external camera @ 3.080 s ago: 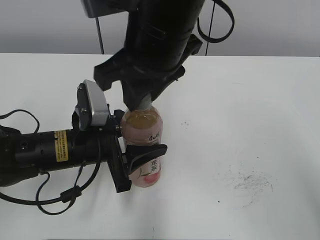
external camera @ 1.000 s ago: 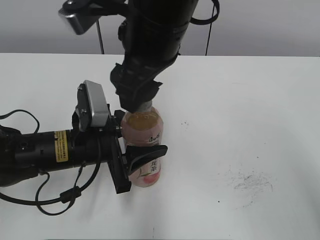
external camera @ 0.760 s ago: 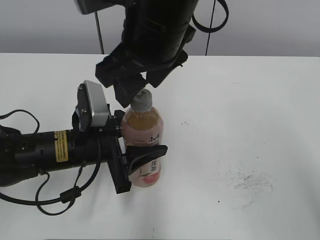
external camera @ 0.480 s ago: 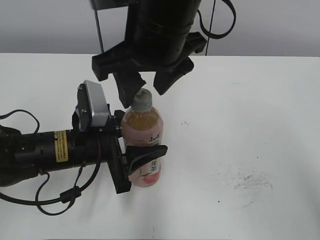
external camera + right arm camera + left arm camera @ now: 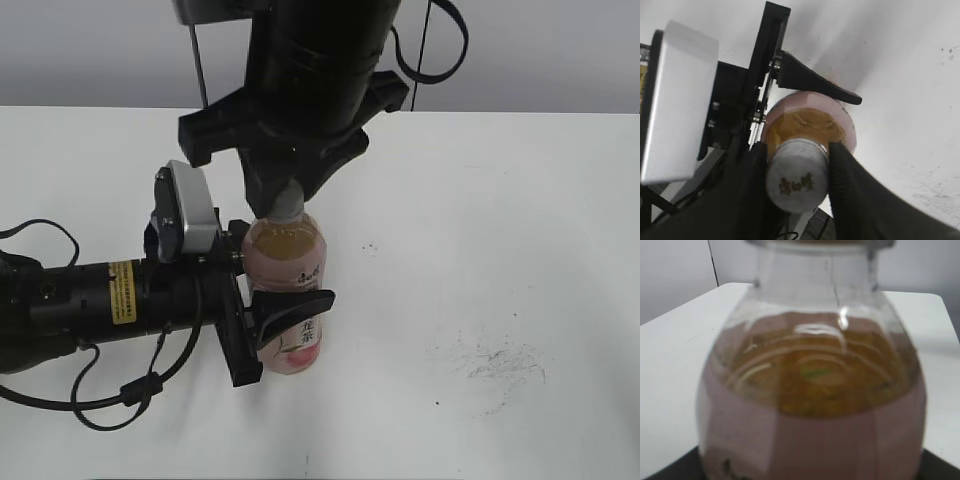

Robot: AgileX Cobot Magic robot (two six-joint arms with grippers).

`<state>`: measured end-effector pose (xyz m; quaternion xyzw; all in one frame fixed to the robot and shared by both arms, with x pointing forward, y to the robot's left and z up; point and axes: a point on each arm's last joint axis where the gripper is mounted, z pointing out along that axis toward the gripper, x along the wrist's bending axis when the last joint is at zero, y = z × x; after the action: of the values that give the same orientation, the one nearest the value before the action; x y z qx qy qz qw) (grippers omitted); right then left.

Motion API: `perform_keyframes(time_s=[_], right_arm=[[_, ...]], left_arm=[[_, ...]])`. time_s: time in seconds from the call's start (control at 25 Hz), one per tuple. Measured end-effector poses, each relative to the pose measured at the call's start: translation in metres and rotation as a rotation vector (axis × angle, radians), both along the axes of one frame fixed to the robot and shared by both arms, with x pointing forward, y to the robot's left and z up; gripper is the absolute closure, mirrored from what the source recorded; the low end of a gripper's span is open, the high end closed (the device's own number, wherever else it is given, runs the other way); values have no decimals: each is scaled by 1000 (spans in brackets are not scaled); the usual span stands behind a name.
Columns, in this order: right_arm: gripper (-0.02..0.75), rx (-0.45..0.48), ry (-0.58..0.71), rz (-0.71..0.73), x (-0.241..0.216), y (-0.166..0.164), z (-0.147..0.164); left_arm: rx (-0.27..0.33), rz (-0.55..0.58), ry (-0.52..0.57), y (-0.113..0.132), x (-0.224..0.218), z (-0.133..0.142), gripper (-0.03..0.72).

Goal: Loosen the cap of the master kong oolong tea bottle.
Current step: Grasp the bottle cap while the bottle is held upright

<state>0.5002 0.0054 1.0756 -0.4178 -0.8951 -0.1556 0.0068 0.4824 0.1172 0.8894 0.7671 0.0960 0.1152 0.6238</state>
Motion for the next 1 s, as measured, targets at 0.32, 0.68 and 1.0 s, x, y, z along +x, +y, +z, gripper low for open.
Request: perform_keyframes(time_s=[0.32,0.68,1.0], right_arm=[[458,-54,-136,463,0,0,0],[460,-158,-400,1368,-1,0,0],[459,-253,-648,2194,-1,0,0]], left_arm=[[0,3,2,0,0,0,290],[1,0,-1,0,0,0,290],[0,5,1,0,0,0,292]])
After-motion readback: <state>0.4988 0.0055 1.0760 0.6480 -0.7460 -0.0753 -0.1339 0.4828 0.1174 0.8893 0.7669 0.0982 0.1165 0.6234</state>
